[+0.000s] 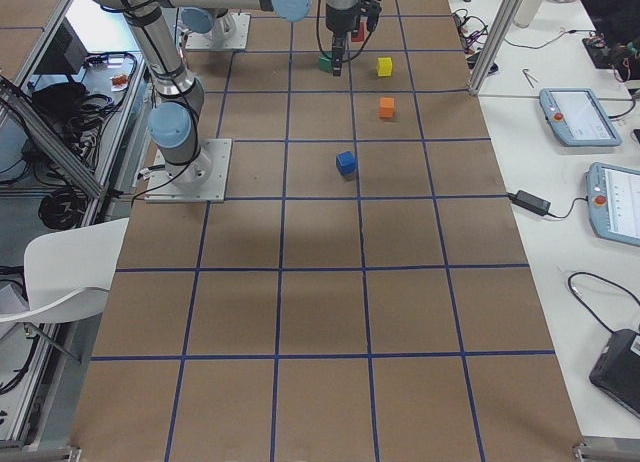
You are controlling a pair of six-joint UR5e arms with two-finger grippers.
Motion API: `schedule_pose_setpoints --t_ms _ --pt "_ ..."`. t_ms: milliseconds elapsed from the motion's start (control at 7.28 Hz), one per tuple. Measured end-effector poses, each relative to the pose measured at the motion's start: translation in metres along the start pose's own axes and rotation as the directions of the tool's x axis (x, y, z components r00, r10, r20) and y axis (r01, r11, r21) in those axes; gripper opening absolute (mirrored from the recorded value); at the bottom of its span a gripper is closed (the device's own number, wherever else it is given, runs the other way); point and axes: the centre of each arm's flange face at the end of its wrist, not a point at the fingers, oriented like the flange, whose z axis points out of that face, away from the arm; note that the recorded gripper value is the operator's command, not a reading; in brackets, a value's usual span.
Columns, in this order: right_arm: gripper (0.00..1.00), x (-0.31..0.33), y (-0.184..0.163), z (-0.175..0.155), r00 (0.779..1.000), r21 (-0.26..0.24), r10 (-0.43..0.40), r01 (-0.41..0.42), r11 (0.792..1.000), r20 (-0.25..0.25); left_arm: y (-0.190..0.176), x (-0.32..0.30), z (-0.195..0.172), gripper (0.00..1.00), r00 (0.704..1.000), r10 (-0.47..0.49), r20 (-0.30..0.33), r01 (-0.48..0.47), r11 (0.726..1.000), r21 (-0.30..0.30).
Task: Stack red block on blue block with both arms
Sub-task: 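Carry the red cube with the left gripper toward the table center, then release the red cube near the orange cube and raise the left gripper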
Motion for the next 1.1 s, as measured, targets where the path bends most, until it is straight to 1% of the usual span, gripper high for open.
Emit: schedule_pose_setpoints --t_ms 137,275,412,550,687,824,1099 --pt "1.0 0.0 0.0 0.0 1.0 0.0 0.0 0.0 1.0 0.0 0.005 0.042 0.014 0.0 1.0 -0.017 -0.017 0.017 1.0 -0.018" --pt "1.0 0.0 0.0 0.0 1.0 0.0 0.0 0.0 1.0 0.0 0.013 0.072 0.032 0.0 1.0 -0.024 -0.017 0.023 0.999 -0.037" --pt "1.0 0.0 0.0 0.0 1.0 -0.001 0.0 0.0 1.0 0.001 0.015 0.089 0.047 0.0 0.999 -0.034 -0.02 0.033 0.999 -0.036" --pt "1.0 0.0 0.0 0.0 1.0 -0.001 0.0 0.0 1.0 0.004 0.013 0.098 0.058 0.14 0.999 -0.036 -0.028 0.035 0.999 -0.022" --pt "1.0 -0.001 0.001 0.0 1.0 -0.002 0.0 0.0 1.0 0.004 0.012 0.101 0.068 0.73 0.999 -0.031 -0.029 0.031 0.999 -0.018" --pt "1.0 -0.001 0.001 0.0 1.0 -0.002 -0.001 0.001 1.0 0.003 0.011 0.102 0.079 1.0 1.0 -0.017 -0.02 0.016 1.0 -0.024" --pt "1.0 -0.001 0.001 0.0 1.0 -0.002 -0.001 0.001 1.0 0.002 0.011 0.1 0.093 1.0 1.0 0.025 -0.004 -0.025 0.999 -0.036"
